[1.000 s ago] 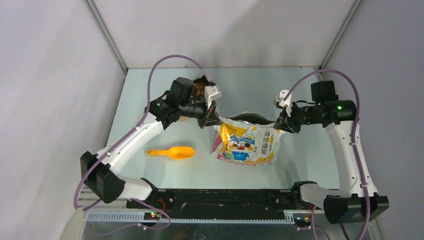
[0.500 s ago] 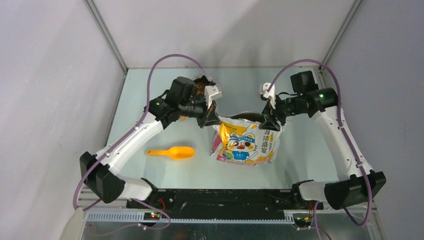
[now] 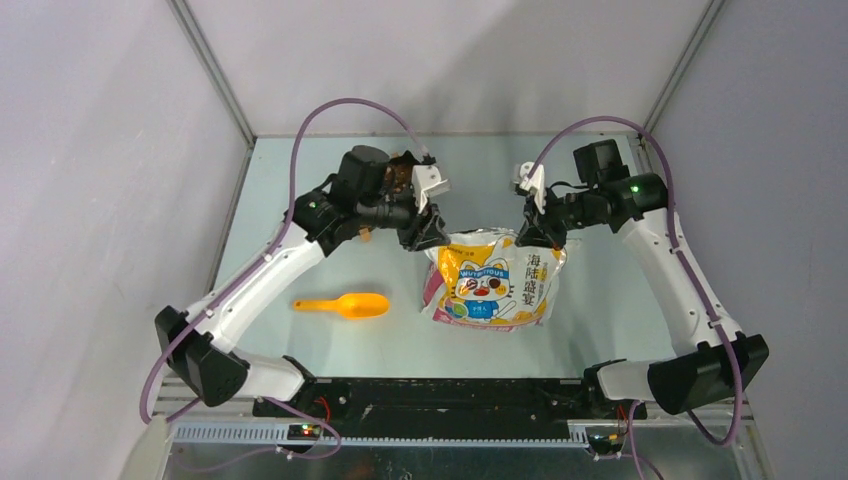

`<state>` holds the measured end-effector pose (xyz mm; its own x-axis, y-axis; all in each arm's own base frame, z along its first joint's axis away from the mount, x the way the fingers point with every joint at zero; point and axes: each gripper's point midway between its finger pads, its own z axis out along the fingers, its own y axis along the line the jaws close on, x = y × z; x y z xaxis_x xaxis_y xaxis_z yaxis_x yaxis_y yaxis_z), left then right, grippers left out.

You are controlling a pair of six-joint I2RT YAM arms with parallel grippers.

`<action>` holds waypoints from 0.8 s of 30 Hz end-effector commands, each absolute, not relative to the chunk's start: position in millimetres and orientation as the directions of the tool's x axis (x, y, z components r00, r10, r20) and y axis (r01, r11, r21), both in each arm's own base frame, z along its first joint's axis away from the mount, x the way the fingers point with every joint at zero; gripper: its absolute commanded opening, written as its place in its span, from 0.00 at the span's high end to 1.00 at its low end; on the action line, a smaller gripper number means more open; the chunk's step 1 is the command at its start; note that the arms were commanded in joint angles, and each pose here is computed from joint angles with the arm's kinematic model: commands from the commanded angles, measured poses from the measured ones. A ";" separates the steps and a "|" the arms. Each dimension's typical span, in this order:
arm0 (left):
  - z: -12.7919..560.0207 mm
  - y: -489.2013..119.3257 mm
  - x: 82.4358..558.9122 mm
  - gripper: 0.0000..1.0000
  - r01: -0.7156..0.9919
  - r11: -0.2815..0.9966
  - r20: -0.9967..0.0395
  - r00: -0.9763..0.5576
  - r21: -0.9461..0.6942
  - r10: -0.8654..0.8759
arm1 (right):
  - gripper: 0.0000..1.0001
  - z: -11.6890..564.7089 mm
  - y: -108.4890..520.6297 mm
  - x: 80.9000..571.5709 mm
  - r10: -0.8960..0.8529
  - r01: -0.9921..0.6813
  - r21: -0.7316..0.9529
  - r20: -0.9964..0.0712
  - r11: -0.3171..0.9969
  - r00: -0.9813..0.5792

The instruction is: Serve the pet food

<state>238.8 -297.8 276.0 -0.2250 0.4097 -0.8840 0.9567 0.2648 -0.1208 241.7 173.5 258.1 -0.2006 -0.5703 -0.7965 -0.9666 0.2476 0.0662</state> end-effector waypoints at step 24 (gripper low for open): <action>272.6 -350.0 230.0 1.00 0.996 0.009 -0.884 0.078 0.093 0.461 | 0.93 298.7 178.3 207.3 -0.533 -0.971 -0.172 -0.844 0.163 0.060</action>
